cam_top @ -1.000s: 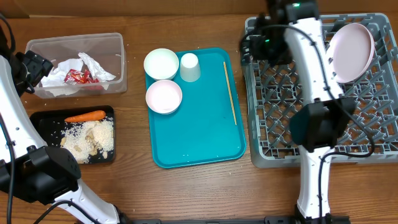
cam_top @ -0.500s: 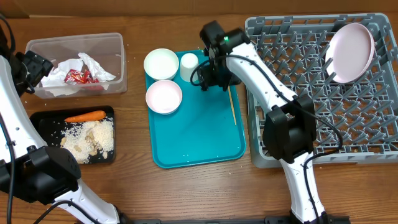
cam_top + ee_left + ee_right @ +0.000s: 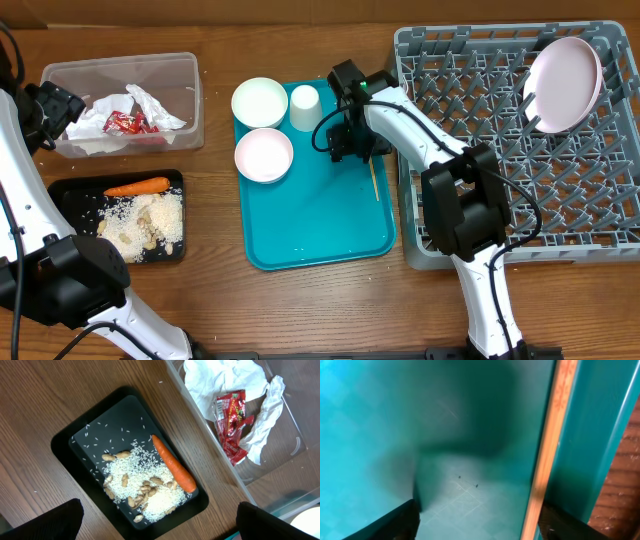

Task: Sort waste into correct bins and load items into the dishwasher rack
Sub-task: 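Reach back to the tray and grasp the wooden chopstick, then carry the chopstick into the rack's left side and release it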

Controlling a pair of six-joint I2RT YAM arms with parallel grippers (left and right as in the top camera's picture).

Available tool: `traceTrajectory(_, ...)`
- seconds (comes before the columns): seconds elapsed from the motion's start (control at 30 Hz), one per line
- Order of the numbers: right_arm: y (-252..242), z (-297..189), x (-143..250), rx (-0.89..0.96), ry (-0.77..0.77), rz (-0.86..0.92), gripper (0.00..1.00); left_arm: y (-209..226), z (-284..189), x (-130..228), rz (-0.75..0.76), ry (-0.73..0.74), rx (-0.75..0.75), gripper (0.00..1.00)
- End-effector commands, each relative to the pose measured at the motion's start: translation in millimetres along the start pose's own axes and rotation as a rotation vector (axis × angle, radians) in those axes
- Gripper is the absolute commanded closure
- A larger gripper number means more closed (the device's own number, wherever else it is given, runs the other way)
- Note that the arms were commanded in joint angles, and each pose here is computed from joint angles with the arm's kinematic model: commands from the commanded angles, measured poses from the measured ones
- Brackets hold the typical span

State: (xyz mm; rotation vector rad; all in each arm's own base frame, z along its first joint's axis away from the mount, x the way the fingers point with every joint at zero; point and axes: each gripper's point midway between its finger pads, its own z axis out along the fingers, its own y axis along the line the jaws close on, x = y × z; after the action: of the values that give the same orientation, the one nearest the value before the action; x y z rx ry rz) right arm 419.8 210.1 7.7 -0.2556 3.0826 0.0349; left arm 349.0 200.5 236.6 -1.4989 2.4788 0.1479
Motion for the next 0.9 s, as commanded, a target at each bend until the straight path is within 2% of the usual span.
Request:
traceTrajectory(0.0, -9.0, -8.1, 0.8, 0.030, -0.017, 0.016, 0.32, 2.0, 1.6, -1.5, 0.009, -0.006, -0.016, 0.00)
traceTrajectory(0.07, -8.9, -5.5, 2.7, 0.031, -0.012, 0.018, 0.47, 1.9, 1.6, -1.4, 0.009, -0.006, -0.015, 0.00)
traceTrajectory(0.1, -8.7, -3.8, 4.1, 0.029, -0.008, 0.018, 0.61, 2.0, 1.6, -1.4, 0.009, -0.006, -0.016, 0.00)
traceTrajectory(0.2, -9.1, 5.6, 10.3, 0.026, 0.008, 0.044, 0.91, 2.0, 1.6, -1.5, 0.009, -0.006, -0.016, 0.00)
traceTrajectory(0.23, -8.4, 8.9, 13.6, 0.020, 0.018, 0.052, 0.96, 2.0, 1.6, -1.5, 0.009, -0.006, -0.016, 0.00)
traceTrajectory(0.43, -1.9, 14.0, 23.1, -0.020, 0.054, 0.061, 0.96, 2.0, 1.6, -1.5, 0.009, -0.006, -0.016, 0.00)
traceTrajectory(0.53, 11.5, -4.6, 23.5, -0.096, 0.074, 0.038, 0.96, 2.0, 1.6, -1.5, 0.009, -0.006, -0.016, 0.00)
traceTrajectory(0.7, 1.9, -76.0, 2.0, -0.128, -0.005, 0.038, 0.96, 2.0, 1.6, -1.5, 0.009, -0.006, -0.016, 0.00)
traceTrajectory(0.87, -23.5, -181.5, -24.4, -0.207, -0.197, -0.004, 0.96, 2.0, 1.6, -1.5, 0.009, -0.006, -0.016, 0.00)
